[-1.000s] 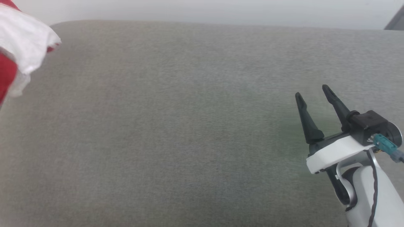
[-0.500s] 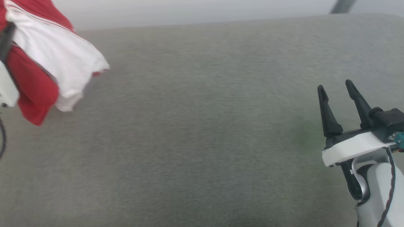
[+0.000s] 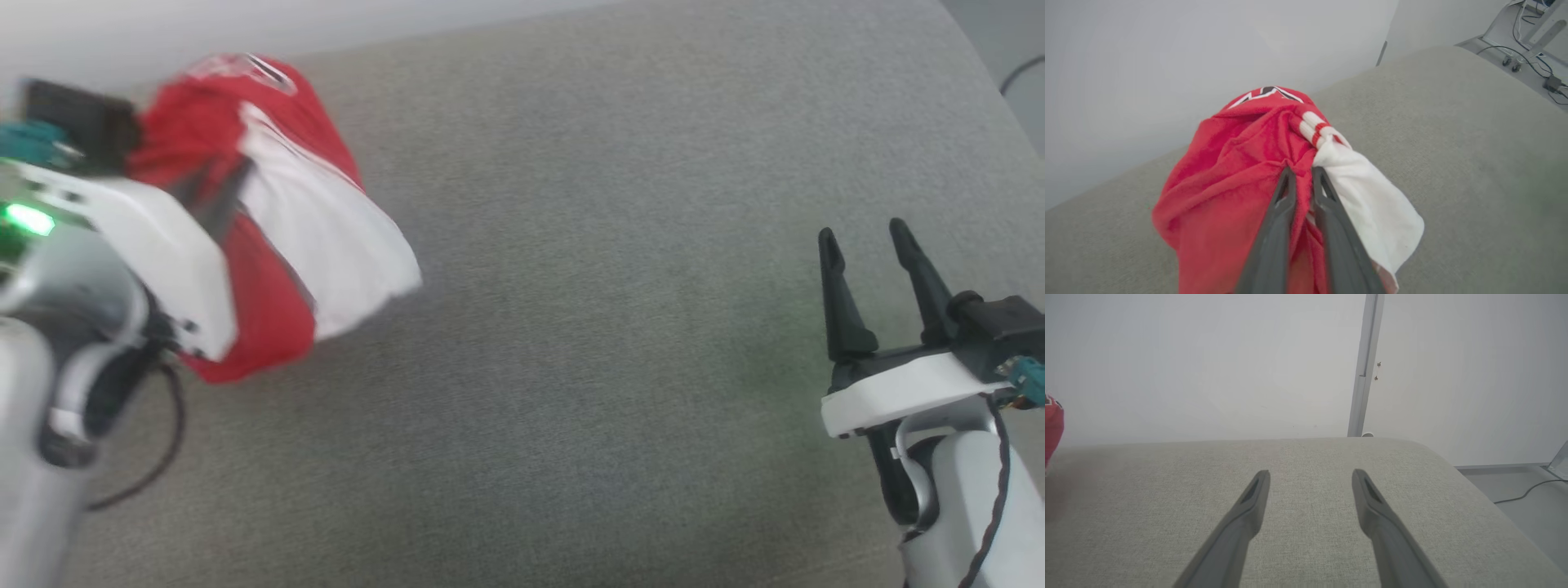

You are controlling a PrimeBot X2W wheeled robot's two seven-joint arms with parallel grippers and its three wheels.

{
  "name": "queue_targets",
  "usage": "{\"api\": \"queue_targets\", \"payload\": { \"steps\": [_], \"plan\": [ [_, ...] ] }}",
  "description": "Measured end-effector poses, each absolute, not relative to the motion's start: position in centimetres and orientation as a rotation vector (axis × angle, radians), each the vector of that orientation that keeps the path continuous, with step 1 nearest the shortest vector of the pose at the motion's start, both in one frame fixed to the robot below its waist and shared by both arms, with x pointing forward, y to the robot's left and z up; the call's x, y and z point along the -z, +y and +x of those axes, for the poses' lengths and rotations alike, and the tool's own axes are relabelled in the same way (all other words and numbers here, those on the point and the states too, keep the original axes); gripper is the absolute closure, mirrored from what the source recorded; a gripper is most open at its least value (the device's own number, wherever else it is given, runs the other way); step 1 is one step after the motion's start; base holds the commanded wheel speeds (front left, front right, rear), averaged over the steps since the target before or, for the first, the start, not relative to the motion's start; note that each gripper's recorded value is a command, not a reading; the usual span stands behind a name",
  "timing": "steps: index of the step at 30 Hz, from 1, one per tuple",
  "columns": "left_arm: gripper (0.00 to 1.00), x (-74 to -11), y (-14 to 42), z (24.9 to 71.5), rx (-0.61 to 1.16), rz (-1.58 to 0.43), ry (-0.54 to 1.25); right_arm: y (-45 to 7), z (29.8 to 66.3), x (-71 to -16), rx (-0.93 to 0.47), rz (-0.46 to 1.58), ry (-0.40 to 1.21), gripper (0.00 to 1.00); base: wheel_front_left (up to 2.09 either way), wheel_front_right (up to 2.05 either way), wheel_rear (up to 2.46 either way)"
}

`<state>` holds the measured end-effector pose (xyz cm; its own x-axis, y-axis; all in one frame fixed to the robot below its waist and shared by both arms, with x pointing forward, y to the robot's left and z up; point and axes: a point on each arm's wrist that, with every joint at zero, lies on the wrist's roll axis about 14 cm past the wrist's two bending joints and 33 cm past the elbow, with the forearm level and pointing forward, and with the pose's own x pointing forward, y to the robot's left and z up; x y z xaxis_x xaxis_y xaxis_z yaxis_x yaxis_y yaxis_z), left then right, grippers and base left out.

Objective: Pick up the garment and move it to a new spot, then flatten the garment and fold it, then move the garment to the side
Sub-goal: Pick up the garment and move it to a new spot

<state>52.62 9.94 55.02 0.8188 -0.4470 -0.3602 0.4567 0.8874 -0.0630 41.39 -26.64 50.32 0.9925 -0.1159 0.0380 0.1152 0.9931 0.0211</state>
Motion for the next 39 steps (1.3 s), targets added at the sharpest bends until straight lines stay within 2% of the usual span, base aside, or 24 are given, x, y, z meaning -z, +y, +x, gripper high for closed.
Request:
{"api": "queue_targets", "payload": {
  "steps": [7,16,23,24,25,26,27,28,33,39],
  "plan": [
    [1.0,-48.9,6.1,50.1,0.583,0.036,0.551,-26.1,40.9,-48.4,0.12,0.039,0.006,0.0,0.0,0.0,0.0],
    [1.0,-40.7,4.9,47.0,0.618,0.056,0.798,-24.6,41.4,-46.9,0.086,0.061,0.042,0.0,0.0,0.0,0.0],
    [1.0,-39.1,4.7,47.1,0.616,0.047,0.838,-23.9,42.1,-47.0,0.063,0.066,0.039,0.0,0.0,0.0,0.0],
    [0.98,-39.2,4.7,47.1,0.619,0.045,0.833,-23.9,42.2,-47.0,0.061,0.067,0.038,0.0,0.0,0.0,0.0],
    [0.63,-39.2,4.7,47.2,0.619,0.04,0.83,-23.8,42.2,-46.9,0.06,0.067,0.04,0.0,0.0,0.0,0.0],
    [0.52,-39.4,4.7,47.3,0.619,0.038,0.823,-23.8,42.2,-47.0,0.057,0.067,0.04,0.0,0.0,0.0,0.0],
    [0.31,-39.6,4.7,47.3,0.62,0.039,0.814,-23.7,42.2,-47.0,0.054,0.066,0.037,0.0,0.0,0.0,0.0],
    [0.0,-39.8,4.8,47.2,0.621,0.032,0.805,-23.7,42.2,-47.2,0.051,0.066,0.034,0.0,0.0,0.0,0.0],
    [0.0,-41.9,5.7,47.6,0.594,0.003,0.724,-23.4,42.3,-47.8,0.034,0.067,0.016,0.0,0.0,0.0,0.0],
    [0.0,-46.1,8.2,48.3,0.532,-0.046,0.521,-22.5,42.3,-48.6,-0.003,0.07,-0.004,0.0,0.0,0.0,0.0]
  ]
}}
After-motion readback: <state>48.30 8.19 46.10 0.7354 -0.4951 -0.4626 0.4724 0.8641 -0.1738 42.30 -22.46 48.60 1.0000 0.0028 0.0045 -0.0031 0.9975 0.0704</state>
